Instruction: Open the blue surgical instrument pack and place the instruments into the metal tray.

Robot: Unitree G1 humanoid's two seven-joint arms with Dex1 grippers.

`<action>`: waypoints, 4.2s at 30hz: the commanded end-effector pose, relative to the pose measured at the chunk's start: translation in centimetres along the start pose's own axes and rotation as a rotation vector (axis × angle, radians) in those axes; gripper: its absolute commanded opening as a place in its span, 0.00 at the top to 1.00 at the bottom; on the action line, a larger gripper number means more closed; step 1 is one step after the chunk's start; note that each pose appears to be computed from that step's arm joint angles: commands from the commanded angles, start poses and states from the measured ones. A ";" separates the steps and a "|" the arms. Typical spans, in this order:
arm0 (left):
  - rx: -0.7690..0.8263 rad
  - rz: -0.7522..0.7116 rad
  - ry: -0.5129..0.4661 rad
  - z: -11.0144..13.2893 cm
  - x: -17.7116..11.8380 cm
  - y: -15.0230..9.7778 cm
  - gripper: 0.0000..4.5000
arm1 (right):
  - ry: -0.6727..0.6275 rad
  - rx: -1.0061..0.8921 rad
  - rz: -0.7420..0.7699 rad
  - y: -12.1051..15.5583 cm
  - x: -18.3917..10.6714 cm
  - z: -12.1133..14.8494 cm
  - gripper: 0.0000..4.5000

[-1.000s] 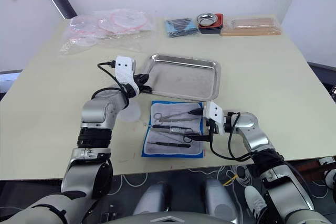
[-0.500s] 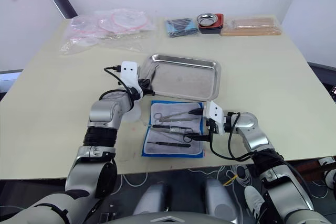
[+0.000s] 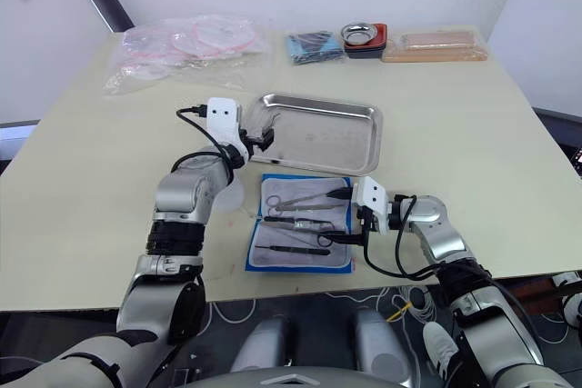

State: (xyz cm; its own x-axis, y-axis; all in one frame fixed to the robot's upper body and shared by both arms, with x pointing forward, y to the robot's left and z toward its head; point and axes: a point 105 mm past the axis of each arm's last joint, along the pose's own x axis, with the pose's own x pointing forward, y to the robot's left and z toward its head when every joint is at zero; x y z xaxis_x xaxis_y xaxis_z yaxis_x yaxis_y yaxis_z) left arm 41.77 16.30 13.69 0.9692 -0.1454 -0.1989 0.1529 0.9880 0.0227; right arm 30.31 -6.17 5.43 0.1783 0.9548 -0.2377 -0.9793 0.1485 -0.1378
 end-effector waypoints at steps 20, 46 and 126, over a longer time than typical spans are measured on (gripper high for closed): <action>0.285 -0.610 -0.227 2.5 -6.7 -2.2 0.01 | 0.191 0.146 -0.012 1.6 -1.0 -5.7 0.00; 0.519 -1.197 0.008 1.3 -17.8 2.6 0.01 | 0.209 0.139 0.012 1.6 -2.2 -5.9 0.00; 0.636 -1.220 -0.029 -3.1 -6.0 -5.1 0.39 | 0.127 0.136 0.076 4.3 -1.2 -5.5 0.00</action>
State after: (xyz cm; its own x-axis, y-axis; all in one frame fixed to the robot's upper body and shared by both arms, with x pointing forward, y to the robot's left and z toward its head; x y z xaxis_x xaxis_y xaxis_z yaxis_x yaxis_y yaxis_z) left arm 34.41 12.47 11.12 0.1563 -0.9032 -0.3998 0.9636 0.0507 0.2624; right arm 28.72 -8.00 5.13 0.1832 0.9598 -0.2128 -0.9769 0.1535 -0.1487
